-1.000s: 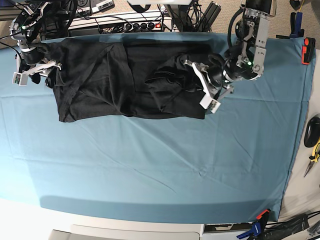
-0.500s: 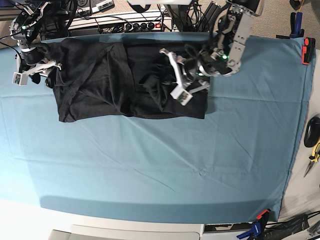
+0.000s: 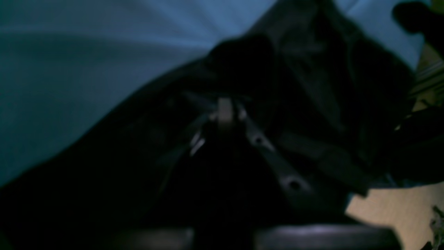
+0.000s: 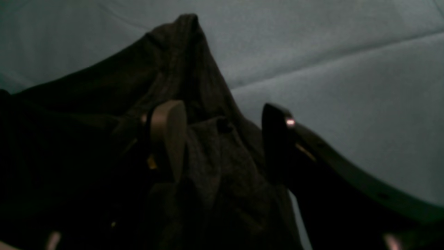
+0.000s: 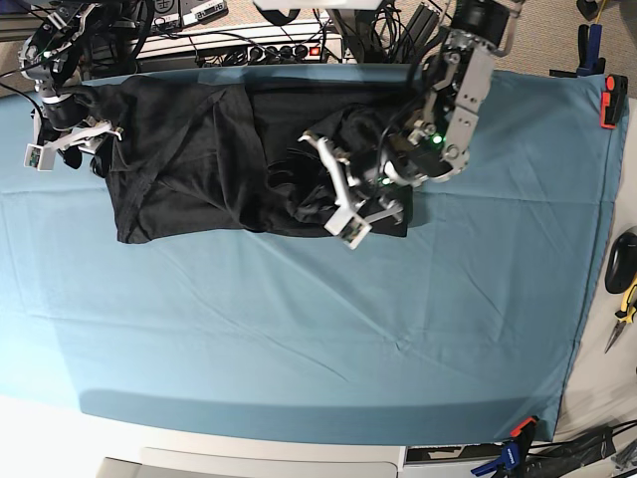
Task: Fold the T-shirt properly
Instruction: 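Lower the folded end and press it onto the shirt with the left gripper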
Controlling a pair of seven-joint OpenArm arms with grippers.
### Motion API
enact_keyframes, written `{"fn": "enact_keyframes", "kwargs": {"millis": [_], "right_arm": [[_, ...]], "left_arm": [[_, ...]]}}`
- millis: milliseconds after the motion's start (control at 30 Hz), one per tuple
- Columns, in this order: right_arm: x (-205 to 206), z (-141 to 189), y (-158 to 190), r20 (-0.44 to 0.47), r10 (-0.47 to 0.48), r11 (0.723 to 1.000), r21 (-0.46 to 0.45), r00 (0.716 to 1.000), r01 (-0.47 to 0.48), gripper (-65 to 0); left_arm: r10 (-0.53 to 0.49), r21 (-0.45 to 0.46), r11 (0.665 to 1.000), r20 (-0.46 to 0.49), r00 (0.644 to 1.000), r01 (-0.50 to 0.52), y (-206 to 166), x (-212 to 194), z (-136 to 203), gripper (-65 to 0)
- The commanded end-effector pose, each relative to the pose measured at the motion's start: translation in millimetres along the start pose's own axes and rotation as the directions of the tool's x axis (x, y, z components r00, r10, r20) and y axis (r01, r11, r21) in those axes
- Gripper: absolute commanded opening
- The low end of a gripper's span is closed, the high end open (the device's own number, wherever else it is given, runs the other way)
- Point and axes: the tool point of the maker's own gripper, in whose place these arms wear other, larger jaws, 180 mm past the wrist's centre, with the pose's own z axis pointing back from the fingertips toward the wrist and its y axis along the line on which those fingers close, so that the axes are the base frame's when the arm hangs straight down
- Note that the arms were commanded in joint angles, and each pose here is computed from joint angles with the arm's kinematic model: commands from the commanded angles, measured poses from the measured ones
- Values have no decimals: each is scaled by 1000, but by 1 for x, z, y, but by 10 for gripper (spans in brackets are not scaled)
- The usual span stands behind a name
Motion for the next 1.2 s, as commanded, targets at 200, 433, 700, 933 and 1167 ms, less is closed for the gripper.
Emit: {"fn": "enact_keyframes", "kwargs": {"millis": [200,433,700,933,1167], "right_arm": [[14,2,-2,45,19,1000,2,999,-20,-302],[14,2,-2,43,20,1000,1,999,-20,-303],[14,2,-2,45,19,1000,2,999,-19,-302],[14,2,-2,46,18,1000,2,999,-18,-302],[14,2,-2,45,18,1000,2,999,-18,-302]], "left_arm": [[-1,-30,1000,115,993,5,-12,34,-3,-650],[-79,61,995,52,996,76,13,26,1,-650],[-74,254,963,-82,994,93,72,2,27,-650],[1,165,986,-92,996,14,42,-23,21,-650],[-72,88,993,-96,993,80,7,-26,2,-650]]}}
